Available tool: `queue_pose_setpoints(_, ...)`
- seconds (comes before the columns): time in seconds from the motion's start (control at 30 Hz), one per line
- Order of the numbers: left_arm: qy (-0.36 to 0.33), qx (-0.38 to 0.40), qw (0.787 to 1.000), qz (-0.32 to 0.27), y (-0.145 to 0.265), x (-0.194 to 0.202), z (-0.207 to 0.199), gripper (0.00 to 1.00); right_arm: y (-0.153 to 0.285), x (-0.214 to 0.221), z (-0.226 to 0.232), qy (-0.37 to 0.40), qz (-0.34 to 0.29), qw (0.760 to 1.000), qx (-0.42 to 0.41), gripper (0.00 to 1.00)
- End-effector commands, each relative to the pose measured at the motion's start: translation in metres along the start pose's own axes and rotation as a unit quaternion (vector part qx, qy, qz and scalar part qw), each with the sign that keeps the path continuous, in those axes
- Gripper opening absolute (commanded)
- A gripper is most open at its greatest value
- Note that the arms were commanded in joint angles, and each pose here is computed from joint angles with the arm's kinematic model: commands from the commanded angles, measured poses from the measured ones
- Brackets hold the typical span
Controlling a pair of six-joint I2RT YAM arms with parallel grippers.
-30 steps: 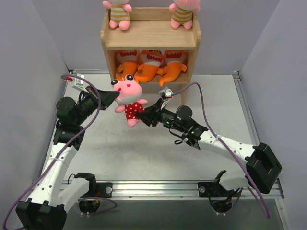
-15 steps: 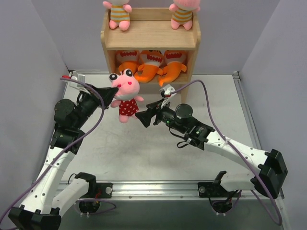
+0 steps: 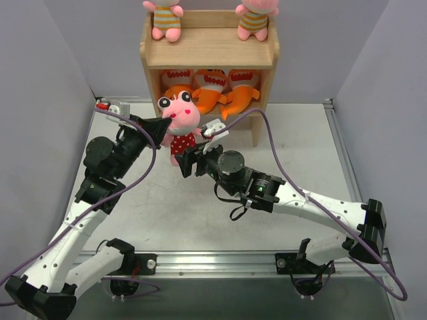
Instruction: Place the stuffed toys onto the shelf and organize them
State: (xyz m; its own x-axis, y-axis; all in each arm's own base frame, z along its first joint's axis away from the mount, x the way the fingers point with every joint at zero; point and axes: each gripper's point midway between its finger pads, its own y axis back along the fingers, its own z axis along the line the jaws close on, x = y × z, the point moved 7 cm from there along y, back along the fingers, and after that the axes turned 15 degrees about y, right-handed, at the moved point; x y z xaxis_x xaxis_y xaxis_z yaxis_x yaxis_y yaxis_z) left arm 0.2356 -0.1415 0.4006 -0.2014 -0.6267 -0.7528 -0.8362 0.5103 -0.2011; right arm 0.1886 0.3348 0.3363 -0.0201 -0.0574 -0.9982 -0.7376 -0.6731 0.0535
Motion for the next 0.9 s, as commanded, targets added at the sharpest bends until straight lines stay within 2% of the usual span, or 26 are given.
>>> queue_pose_setpoints(0.0, -0.023, 0.038, 0.997, -0.065, -0.001, -0.032, -0.028, 0.02, -0.007, -0.009, -0.008, 0.0, 0.003, 0.998, 0.065, 0.66)
queue_pose_setpoints(0.13, -0.024, 0.046, 0.996, -0.066, -0.001, -0.033, -0.033, 0.02, -0.014, -0.002, -0.008, 0.003, 0.018, 0.997, 0.08, 0.66)
queue_pose_setpoints(0.87, -0.027, 0.044, 0.998, -0.045, -0.001, -0.018, -0.034, 0.02, -0.031, -0.01, 0.003, 0.009, -0.003, 0.998, 0.054, 0.64)
